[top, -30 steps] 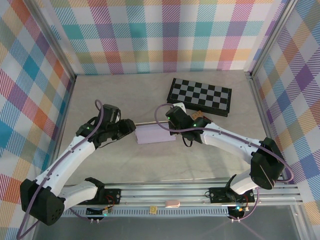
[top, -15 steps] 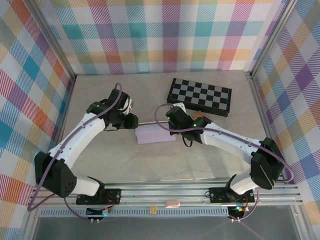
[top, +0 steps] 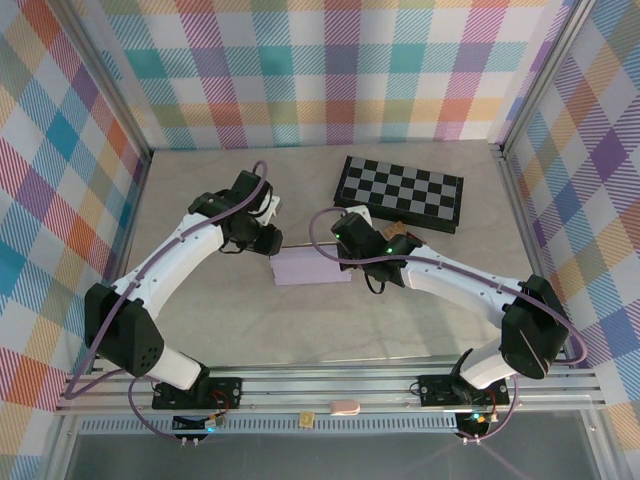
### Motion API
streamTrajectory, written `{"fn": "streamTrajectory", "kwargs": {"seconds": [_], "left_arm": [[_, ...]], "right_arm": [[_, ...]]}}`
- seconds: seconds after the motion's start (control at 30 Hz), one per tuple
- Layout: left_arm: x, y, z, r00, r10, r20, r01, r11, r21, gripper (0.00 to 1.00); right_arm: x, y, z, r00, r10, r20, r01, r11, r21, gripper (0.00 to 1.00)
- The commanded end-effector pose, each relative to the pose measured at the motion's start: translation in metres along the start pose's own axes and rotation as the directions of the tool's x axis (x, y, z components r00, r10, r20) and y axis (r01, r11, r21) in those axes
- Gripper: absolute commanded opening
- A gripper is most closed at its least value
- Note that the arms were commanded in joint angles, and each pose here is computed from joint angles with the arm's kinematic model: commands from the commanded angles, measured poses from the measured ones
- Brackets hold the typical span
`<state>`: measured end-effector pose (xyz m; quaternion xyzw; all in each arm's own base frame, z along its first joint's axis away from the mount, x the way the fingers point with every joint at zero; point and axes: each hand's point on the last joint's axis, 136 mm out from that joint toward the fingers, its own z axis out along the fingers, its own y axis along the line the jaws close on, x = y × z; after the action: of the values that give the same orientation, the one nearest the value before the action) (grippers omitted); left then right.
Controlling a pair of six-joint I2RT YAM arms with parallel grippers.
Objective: Fold the paper box
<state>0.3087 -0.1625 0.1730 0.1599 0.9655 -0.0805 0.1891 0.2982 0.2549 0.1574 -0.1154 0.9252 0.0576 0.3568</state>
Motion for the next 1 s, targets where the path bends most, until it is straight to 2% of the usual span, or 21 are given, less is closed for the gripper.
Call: {"fn": "streamTrajectory", "kwargs": {"seconds": [0.0,0.17,0.33,0.57,0.7,0.97], "left_arm": [[0.01,-0.002,0.0,0.998,0.054,-0.042,-0.054,0.999,-0.007,0.38],[0.006,0.0,-0.01,0.998,0.068,-0.01,-0.068,0.997,-0.023,0.43],[0.005,-0.006,-0.025,0.994,0.112,0.009,-0.113,0.993,0.019,0.45],[0.016,-0.012,-0.019,0.983,0.183,-0.011,-0.182,0.981,0.068,0.46],[0.012,-0.006,-0.012,0.983,0.185,-0.007,-0.185,0.982,0.047,0.46],[0.006,-0.005,0.005,0.982,0.182,-0.049,-0.18,0.983,0.04,0.39]], "right_arm": [[0.035,-0.007,0.007,0.992,-0.035,-0.118,0.039,0.999,0.031,0.0],[0.034,-0.007,0.007,0.993,-0.036,-0.116,0.04,0.999,0.032,0.0],[0.034,-0.008,0.007,0.993,-0.039,-0.116,0.043,0.999,0.033,0.0],[0.035,-0.007,0.008,0.992,-0.037,-0.119,0.041,0.999,0.033,0.0],[0.035,-0.006,0.008,0.992,-0.037,-0.121,0.041,0.999,0.029,0.0],[0.034,-0.006,0.008,0.992,-0.038,-0.12,0.042,0.999,0.028,0.0]]}}
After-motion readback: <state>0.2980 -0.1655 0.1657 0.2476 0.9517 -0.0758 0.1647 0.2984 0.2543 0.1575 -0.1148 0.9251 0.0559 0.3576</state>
